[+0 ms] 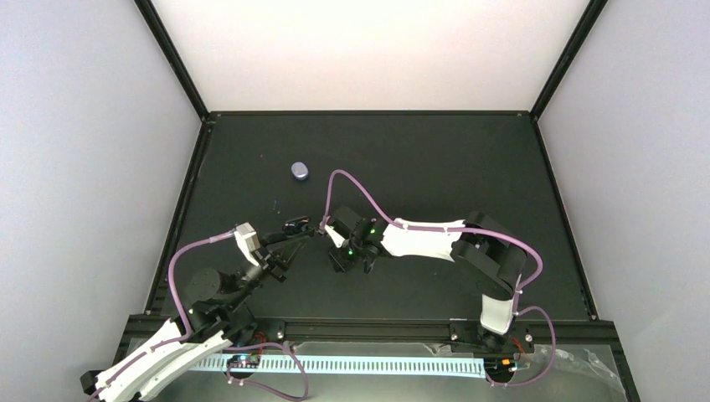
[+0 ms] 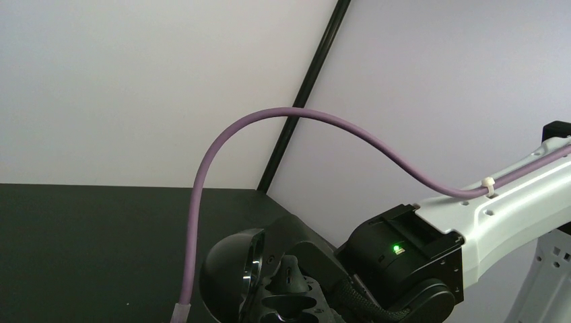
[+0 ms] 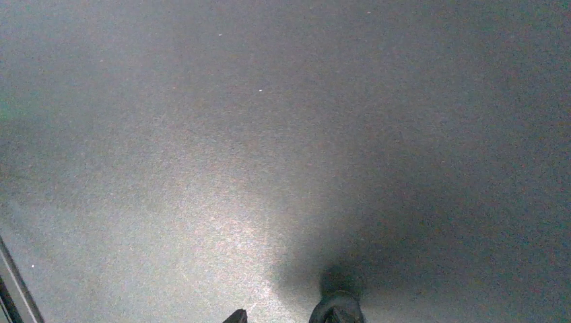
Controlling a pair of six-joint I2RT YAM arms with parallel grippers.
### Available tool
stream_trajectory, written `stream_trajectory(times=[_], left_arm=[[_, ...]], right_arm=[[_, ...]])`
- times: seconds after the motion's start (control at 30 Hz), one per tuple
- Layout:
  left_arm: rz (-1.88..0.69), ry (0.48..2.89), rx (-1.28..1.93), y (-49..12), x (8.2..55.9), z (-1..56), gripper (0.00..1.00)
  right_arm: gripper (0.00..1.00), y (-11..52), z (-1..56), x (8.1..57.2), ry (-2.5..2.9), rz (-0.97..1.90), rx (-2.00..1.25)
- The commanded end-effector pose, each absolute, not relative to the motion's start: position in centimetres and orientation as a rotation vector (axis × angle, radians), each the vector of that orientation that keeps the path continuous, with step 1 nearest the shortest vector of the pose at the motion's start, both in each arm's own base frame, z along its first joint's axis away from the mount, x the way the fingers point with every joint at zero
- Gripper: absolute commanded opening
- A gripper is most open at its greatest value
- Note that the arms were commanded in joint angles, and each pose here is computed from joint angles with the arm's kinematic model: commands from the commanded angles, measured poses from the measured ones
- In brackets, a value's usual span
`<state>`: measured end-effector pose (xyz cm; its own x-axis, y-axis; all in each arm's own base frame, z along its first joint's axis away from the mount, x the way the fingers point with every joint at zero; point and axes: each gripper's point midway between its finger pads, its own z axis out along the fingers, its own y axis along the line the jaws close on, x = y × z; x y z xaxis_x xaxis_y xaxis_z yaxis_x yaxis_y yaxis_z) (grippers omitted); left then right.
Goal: Insert the wireless bluetooth earbuds into the charging case
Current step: Pick up the earbud from the center of the board.
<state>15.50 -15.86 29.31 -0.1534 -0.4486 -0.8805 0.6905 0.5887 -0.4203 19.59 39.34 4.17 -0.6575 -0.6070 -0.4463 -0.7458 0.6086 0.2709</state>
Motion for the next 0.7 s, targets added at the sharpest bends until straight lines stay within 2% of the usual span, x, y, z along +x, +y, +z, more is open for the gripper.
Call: stream_trajectory(times=[0.0, 0.5, 0.67], left_arm=[[-1.006, 1.399, 0.217, -15.7, 15.4, 29.5, 0.02], [-1.004, 1.399, 0.220, -15.8, 15.5, 29.5, 0.02], [-1.005, 1.399, 0.221, -15.8, 15.5, 29.5, 0.02]], right_arm=[[0.31, 37.8, 3.2, 20.2, 2.559, 0.535, -1.055], [0.15, 36.7, 3.1, 21.1, 2.553, 0.442, -1.017], [0.04, 36.4, 3.3, 21.4, 2.549, 0.417, -0.999]])
